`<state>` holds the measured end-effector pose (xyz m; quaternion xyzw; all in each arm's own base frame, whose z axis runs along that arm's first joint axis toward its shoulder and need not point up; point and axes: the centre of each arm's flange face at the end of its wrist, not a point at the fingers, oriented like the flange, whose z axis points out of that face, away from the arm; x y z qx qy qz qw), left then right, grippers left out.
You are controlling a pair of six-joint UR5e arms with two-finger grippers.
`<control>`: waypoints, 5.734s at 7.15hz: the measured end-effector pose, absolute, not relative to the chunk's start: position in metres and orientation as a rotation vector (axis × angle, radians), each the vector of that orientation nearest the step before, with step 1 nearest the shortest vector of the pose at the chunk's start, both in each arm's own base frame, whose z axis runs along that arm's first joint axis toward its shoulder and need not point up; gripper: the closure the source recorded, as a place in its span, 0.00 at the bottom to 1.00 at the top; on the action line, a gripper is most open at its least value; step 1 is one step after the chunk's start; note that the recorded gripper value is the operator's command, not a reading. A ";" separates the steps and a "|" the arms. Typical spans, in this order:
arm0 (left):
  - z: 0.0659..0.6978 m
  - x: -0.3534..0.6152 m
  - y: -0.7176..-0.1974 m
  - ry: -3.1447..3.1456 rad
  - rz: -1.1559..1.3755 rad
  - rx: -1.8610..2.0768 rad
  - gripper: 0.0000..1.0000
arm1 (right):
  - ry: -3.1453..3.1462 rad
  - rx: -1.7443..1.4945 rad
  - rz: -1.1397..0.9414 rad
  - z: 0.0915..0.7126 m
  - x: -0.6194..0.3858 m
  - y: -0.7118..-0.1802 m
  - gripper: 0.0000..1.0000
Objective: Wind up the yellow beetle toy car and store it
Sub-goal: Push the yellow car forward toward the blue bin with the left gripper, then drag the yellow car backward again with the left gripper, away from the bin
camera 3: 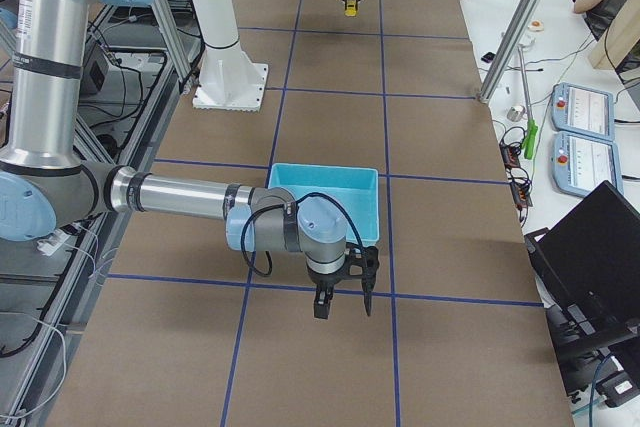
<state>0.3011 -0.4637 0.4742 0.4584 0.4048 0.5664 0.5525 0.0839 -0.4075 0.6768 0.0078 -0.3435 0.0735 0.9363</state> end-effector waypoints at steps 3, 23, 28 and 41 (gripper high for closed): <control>0.441 0.370 -0.472 1.007 1.369 1.098 1.00 | -0.702 0.016 0.154 0.677 0.085 -0.407 0.00; 0.530 0.340 -0.453 1.045 1.386 1.007 1.00 | -0.702 0.014 0.155 0.678 0.085 -0.406 0.00; 0.538 0.332 -0.453 1.021 1.369 1.019 1.00 | -0.702 0.014 0.155 0.678 0.085 -0.406 0.00; 0.592 0.291 -0.429 1.004 1.339 0.988 0.01 | -0.702 0.013 0.155 0.679 0.085 -0.406 0.00</control>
